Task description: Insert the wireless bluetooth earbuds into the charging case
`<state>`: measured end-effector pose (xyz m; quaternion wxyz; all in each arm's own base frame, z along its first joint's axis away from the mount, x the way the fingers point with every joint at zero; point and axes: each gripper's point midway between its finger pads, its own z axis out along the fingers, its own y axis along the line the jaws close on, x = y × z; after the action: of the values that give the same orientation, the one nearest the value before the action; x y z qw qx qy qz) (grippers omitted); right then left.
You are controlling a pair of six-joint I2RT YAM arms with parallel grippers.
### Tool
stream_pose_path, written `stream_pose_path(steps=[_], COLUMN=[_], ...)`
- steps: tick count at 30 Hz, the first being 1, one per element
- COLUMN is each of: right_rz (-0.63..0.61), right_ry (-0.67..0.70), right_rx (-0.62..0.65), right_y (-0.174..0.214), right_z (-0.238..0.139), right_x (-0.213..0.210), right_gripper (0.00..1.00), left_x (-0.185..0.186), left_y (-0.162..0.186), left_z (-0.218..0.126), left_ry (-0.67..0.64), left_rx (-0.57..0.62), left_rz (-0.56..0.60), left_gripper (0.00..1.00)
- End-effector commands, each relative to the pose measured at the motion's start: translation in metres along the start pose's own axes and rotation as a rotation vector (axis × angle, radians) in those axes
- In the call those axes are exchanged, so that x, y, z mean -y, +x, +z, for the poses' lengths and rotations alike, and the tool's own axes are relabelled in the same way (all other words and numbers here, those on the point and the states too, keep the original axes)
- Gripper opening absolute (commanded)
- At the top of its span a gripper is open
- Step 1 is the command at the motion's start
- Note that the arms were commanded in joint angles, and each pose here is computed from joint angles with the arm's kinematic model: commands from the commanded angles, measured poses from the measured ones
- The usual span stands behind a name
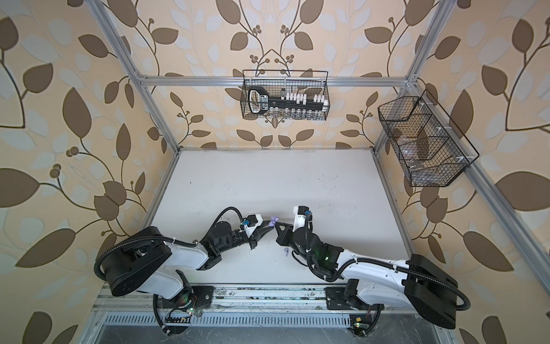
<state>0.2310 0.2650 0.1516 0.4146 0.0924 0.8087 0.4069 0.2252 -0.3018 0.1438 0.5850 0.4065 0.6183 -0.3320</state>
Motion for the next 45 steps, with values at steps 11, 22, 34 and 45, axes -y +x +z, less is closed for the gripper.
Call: stream_pose_path(steps=[11, 22, 34, 45], right_rz=[-0.003, -0.032, -0.131, -0.24], right_ry=[0.04, 0.04, 0.087, 0.171], right_rx=[-0.028, -0.036, -0.068, -0.146], right_y=[-0.005, -0.012, -0.016, -0.014], right_z=[0.001, -0.009, -0.007, 0.005], right_x=[0.022, 0.016, 0.005, 0.004], right_gripper=[0.08, 0.26, 0.25, 0.26], left_x=[0.008, 0.008, 0.008, 0.008], left_y=[-0.025, -0.023, -0.022, -0.023], left_z=[0.001, 0.003, 0.003, 0.004], left_ry=[0.047, 0.044, 0.049, 0.05], left_rx=[0.094, 0.089, 0.086, 0.085], left_rz=[0.029, 0.025, 0.021, 0.021], left_gripper=[0.0, 0.0, 0.0, 0.0])
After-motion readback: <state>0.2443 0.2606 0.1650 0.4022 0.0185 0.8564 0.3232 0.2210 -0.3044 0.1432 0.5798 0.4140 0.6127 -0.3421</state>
